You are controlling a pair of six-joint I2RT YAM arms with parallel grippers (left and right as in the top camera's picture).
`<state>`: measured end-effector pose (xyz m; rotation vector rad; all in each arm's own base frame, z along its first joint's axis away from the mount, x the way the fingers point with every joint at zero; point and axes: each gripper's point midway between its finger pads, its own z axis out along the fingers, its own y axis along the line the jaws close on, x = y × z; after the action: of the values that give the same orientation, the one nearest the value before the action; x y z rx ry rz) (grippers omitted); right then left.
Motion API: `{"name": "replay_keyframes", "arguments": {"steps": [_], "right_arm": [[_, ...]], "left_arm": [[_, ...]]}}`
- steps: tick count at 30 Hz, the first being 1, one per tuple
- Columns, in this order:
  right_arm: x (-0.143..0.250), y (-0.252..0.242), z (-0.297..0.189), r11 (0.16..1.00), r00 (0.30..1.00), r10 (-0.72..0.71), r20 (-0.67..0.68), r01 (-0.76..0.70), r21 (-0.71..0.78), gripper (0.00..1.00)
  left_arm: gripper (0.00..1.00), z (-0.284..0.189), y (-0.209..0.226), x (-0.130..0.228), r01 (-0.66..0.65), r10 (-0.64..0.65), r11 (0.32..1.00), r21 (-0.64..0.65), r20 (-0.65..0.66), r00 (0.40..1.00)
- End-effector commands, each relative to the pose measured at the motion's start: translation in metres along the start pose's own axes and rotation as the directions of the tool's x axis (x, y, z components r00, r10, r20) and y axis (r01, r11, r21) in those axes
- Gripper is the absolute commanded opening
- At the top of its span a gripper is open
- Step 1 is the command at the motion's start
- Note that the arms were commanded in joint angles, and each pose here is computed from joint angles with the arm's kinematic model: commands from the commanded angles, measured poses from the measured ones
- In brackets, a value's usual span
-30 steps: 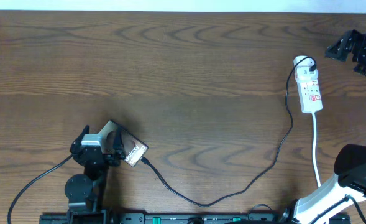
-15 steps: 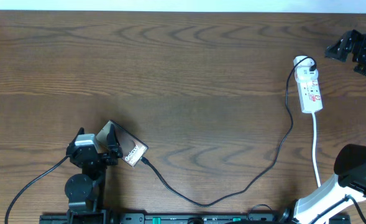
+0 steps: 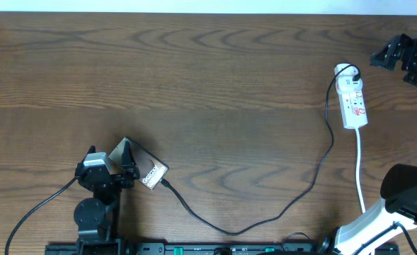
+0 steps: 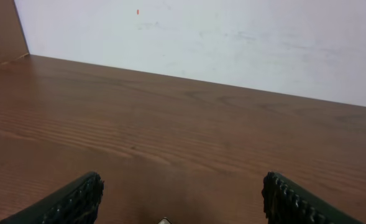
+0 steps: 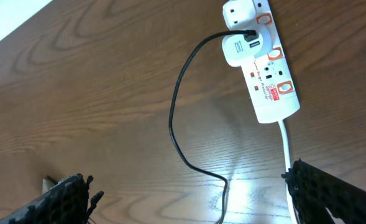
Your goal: Plug charger to phone and switch on socket
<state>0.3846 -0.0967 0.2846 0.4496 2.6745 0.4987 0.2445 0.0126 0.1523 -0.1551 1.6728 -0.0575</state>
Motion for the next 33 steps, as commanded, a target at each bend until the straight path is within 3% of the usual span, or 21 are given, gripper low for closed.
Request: {"name": "replay_keyframes", "arguments": {"steps": [1, 25, 33], "right_arm": [[0.000, 0.004, 0.000, 1.000, 1.000, 0.005, 0.000, -0.005, -0.013, 0.99], [0.000, -0.003, 0.004, 1.000, 1.000, 0.006, -0.009, -0.006, 0.023, 0.99], [-0.001, -0.007, -0.010, 0.990, 0.997, -0.070, 0.030, 0.066, 0.123, 0.99]], "left_arm": [[0.82, 0.001, 0.009, 0.015, 0.010, -0.012, 0.999, -0.045, -0.042, 0.999], [0.83, 0.001, 0.009, 0.015, 0.010, -0.012, 0.999, -0.045, -0.042, 0.999], [0.82, 0.001, 0.009, 0.015, 0.010, -0.012, 0.999, -0.045, -0.042, 0.999]]}}
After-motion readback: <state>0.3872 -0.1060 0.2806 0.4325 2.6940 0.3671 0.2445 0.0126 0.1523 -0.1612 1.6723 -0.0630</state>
